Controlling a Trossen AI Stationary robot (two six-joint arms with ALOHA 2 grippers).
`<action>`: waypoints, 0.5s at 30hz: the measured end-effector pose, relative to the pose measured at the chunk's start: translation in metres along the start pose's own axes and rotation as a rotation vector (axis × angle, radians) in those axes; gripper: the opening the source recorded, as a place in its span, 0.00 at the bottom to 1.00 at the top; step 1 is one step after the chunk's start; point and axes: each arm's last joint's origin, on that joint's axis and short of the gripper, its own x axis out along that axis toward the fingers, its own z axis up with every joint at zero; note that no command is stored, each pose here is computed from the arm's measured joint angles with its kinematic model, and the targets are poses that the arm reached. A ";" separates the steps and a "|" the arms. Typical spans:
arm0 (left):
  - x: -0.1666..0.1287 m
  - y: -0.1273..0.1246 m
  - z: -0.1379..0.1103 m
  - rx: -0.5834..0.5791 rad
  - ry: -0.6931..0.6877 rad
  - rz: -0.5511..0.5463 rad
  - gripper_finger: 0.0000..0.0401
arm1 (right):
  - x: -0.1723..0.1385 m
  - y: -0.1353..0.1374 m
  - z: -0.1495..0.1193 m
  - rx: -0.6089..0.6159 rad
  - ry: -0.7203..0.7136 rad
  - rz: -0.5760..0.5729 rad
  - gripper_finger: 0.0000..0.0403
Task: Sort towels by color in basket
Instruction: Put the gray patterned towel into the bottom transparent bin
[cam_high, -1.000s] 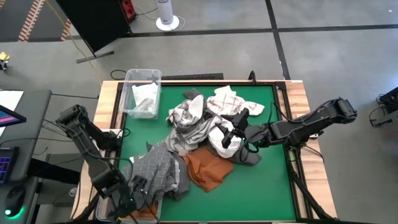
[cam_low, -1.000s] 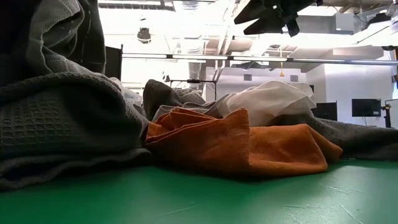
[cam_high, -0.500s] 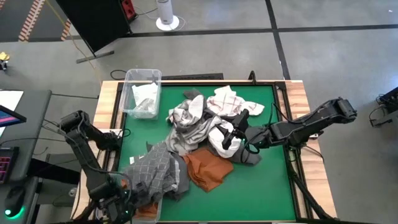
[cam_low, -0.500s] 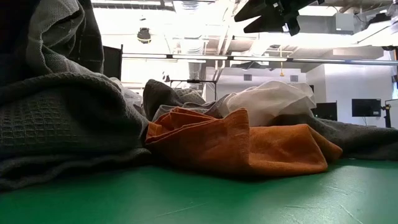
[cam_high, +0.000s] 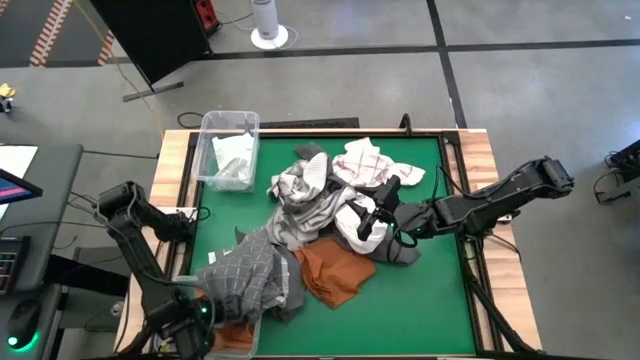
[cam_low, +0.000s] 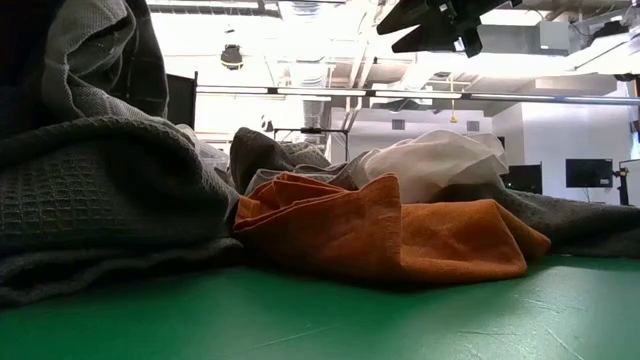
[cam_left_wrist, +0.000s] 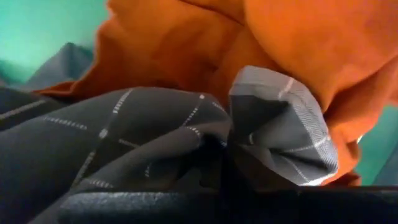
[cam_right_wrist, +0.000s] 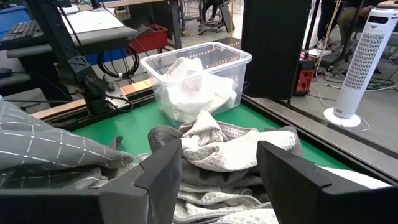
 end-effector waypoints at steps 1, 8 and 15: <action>0.003 -0.001 -0.001 0.018 0.006 -0.006 0.00 | 0.000 0.000 0.000 0.000 0.000 0.000 0.58; 0.032 -0.001 -0.015 -0.003 0.002 -0.102 0.00 | 0.000 0.000 0.000 0.000 0.000 0.001 0.58; 0.045 -0.002 -0.017 0.035 -0.045 -0.105 0.00 | 0.000 0.000 0.000 -0.005 0.000 0.001 0.58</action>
